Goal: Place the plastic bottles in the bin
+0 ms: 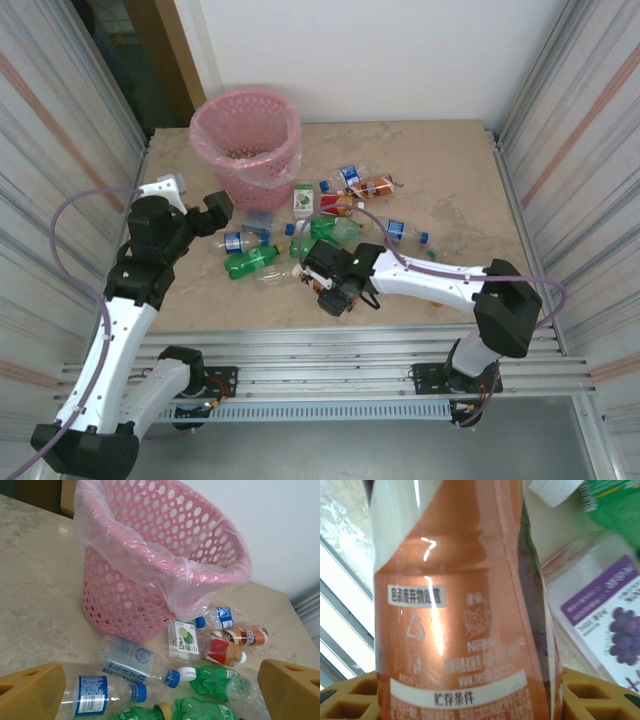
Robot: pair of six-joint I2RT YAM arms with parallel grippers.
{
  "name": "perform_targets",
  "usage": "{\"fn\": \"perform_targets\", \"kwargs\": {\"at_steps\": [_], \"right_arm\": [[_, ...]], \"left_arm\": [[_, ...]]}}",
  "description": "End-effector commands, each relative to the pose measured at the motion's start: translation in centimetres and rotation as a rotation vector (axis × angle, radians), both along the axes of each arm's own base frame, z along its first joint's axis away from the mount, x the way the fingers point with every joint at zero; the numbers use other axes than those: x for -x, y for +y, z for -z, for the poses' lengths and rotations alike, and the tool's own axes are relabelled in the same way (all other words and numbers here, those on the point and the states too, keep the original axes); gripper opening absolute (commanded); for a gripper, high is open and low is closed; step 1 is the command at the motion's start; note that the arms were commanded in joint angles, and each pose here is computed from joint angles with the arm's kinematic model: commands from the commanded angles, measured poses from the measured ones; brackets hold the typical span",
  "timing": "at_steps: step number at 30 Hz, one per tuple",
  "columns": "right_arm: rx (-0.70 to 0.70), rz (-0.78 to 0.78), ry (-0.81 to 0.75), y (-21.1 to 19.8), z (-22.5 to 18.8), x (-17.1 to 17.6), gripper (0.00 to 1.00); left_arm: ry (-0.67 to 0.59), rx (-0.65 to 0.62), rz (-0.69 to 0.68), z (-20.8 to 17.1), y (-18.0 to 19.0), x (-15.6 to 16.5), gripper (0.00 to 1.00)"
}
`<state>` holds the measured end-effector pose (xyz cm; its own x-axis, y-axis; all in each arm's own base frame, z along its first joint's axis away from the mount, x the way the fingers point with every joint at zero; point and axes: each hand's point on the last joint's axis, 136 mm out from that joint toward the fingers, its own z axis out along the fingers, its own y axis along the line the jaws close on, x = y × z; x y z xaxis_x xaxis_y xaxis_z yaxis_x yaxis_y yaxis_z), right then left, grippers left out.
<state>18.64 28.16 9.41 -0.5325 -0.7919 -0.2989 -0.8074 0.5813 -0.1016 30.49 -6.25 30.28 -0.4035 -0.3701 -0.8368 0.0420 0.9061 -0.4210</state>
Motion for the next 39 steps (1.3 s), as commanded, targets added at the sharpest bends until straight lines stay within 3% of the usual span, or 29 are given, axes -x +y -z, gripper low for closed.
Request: {"fn": "perform_targets", "kwargs": {"at_steps": [1, 6, 17, 27, 34, 39], "right_arm": [[-0.084, 0.055, -0.077, 0.0, -2.9, -1.4, 0.27], [-0.242, 0.133, -0.189, 0.4, -6.7, -3.9, 0.19], [-0.599, 0.152, -0.361, 3.2, -14.6, -7.8, 0.19], [-0.748, 0.107, -0.383, 5.2, -18.2, -9.0, 0.20], [-0.797, 0.095, -0.395, 5.6, -19.5, -9.2, 0.21], [-0.809, 0.113, -0.413, 5.5, -19.9, -9.8, 0.25]], "left_arm": [[-0.016, 0.059, 0.024, -0.6, -0.6, -0.3, 0.99], [-0.051, 0.126, 0.170, -1.4, -3.8, -0.3, 0.99], [-0.123, 0.148, 0.523, -5.1, -13.1, 0.4, 0.96], [-0.098, 0.148, 0.730, -5.8, -19.3, -0.1, 0.88], [-0.077, 0.159, 0.740, -5.1, -20.3, -0.9, 0.71], [-0.082, 0.164, 0.747, -5.1, -20.6, -0.8, 0.45]]}}
